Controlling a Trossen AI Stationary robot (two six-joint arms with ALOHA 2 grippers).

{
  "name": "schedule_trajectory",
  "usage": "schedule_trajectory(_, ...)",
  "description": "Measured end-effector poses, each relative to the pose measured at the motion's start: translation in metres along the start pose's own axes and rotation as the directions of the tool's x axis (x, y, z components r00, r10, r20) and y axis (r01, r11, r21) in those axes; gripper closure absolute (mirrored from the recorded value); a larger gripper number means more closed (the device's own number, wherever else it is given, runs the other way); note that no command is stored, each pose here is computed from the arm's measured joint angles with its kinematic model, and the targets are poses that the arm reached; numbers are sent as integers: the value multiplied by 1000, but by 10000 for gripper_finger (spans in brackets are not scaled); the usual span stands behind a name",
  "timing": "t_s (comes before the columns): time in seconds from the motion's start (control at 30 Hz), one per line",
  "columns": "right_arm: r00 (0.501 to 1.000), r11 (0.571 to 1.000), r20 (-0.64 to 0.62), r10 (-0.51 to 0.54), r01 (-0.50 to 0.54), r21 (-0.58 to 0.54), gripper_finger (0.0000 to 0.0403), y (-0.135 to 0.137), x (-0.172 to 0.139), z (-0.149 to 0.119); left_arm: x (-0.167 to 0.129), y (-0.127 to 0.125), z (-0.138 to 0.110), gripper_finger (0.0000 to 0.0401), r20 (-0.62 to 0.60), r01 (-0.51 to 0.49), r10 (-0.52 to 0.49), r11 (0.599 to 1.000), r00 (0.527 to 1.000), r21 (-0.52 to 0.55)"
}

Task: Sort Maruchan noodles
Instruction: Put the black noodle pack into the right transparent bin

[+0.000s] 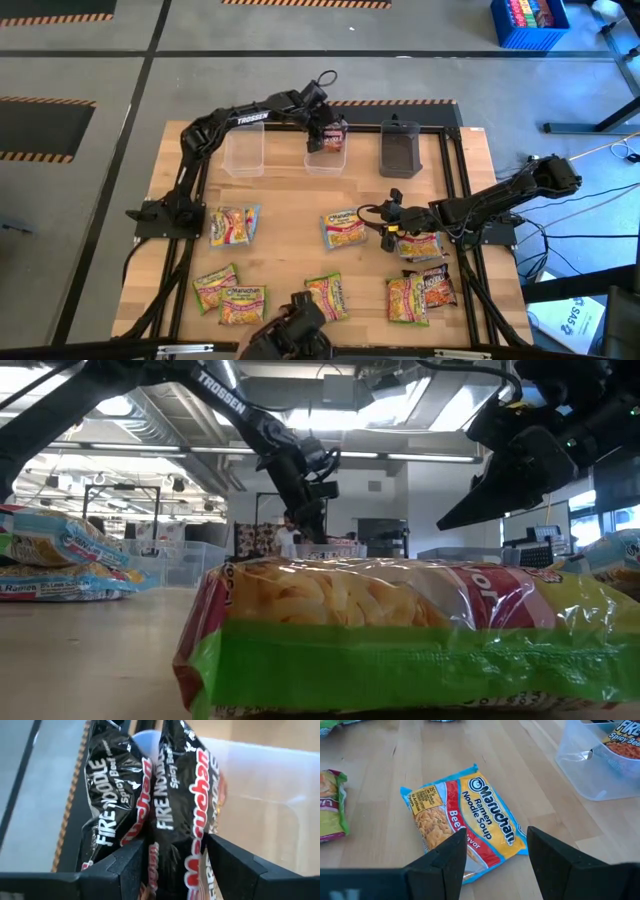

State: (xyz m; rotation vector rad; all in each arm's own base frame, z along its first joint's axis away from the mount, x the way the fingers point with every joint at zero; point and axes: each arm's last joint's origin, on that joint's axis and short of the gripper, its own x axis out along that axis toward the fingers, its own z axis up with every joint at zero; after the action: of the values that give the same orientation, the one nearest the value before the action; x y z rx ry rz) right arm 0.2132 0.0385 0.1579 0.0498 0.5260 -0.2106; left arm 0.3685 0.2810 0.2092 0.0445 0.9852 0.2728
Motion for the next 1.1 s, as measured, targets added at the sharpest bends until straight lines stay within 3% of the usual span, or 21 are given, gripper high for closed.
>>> schedule_trajectory(0.3,1000,1000,-1,0,0,-1,217,0,0,0,-25,-9,27,197,-28,-7,7,1000,1000,4)
schedule_trajectory(0.6,999,999,22,36,-36,4,217,2,0,3,-59,-37,60,197,-32,-7,7,1000,999,6)
schedule_trajectory(0.8,997,997,-2,76,-76,-21,217,3,0,1,-96,-67,73,197,2,21,-21,999,1000,-31)
schedule_trajectory(1.1,993,992,-2,119,-119,-45,217,4,0,2,-141,-135,73,197,-36,100,-100,995,994,-9)
